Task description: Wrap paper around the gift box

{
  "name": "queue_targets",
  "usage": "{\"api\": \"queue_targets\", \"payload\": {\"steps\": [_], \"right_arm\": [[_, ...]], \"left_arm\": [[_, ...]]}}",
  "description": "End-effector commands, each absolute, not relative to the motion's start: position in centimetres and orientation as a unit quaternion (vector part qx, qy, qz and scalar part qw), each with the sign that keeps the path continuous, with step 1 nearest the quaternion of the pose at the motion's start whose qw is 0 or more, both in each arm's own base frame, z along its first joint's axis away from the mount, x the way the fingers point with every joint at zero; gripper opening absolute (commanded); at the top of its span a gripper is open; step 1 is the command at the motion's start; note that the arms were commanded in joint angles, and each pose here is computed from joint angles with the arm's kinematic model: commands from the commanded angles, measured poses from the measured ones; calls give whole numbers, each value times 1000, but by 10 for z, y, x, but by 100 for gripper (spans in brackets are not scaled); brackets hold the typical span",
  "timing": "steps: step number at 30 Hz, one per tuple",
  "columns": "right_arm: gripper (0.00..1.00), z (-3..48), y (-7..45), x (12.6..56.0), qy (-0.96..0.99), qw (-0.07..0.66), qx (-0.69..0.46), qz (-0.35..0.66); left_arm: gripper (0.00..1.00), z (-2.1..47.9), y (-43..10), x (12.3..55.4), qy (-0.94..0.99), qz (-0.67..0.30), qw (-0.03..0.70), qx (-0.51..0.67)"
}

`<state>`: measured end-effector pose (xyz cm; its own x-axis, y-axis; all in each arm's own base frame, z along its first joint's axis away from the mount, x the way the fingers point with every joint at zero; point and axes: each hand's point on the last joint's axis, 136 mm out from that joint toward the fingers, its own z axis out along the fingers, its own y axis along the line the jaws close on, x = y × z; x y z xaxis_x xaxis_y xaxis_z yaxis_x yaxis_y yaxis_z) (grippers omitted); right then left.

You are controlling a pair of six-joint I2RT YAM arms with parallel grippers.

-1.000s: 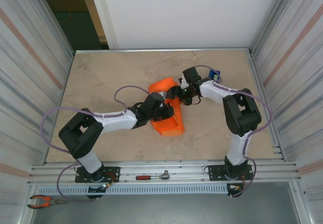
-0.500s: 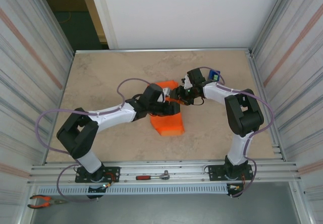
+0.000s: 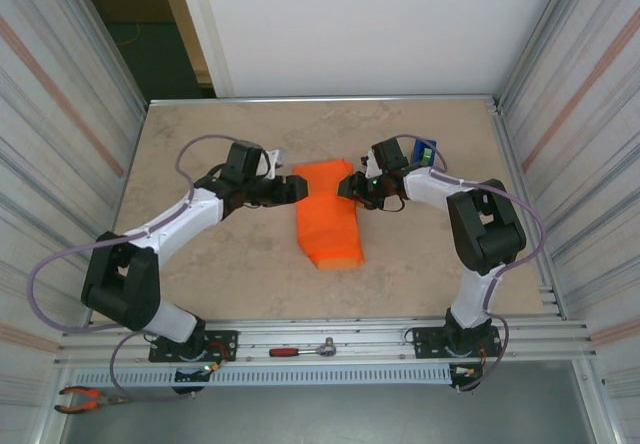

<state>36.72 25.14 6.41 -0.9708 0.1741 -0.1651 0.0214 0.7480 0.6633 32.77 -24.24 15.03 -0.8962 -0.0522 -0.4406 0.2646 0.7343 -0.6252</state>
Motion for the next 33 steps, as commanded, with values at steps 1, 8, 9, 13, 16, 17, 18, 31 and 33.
{"api": "queue_targets", "payload": {"steps": [1,8,9,13,16,17,18,31,33], "right_arm": [[40,36,240,339,948,66,81,301],[40,34,241,333,950,72,84,292],[40,33,241,332,951,70,84,290],[40,30,241,331,952,68,83,287],[39,29,241,329,952,68,82,286],[39,29,241,330,952,69,83,286],[39,29,241,330,952,69,82,286],[39,31,245,330,951,68,79,292],[39,32,245,330,950,68,79,293]], "left_arm": [[67,117,-236,318,922,-328,188,89],[70,95,-247,320,915,-350,174,98],[71,95,-248,320,914,-354,174,100],[71,91,-252,320,910,-364,172,102],[72,88,-253,319,908,-369,169,102],[72,87,-254,318,909,-368,168,103],[72,84,-254,318,911,-362,164,104],[73,48,-252,301,941,-274,128,153],[73,43,-251,299,944,-260,123,160]]}}
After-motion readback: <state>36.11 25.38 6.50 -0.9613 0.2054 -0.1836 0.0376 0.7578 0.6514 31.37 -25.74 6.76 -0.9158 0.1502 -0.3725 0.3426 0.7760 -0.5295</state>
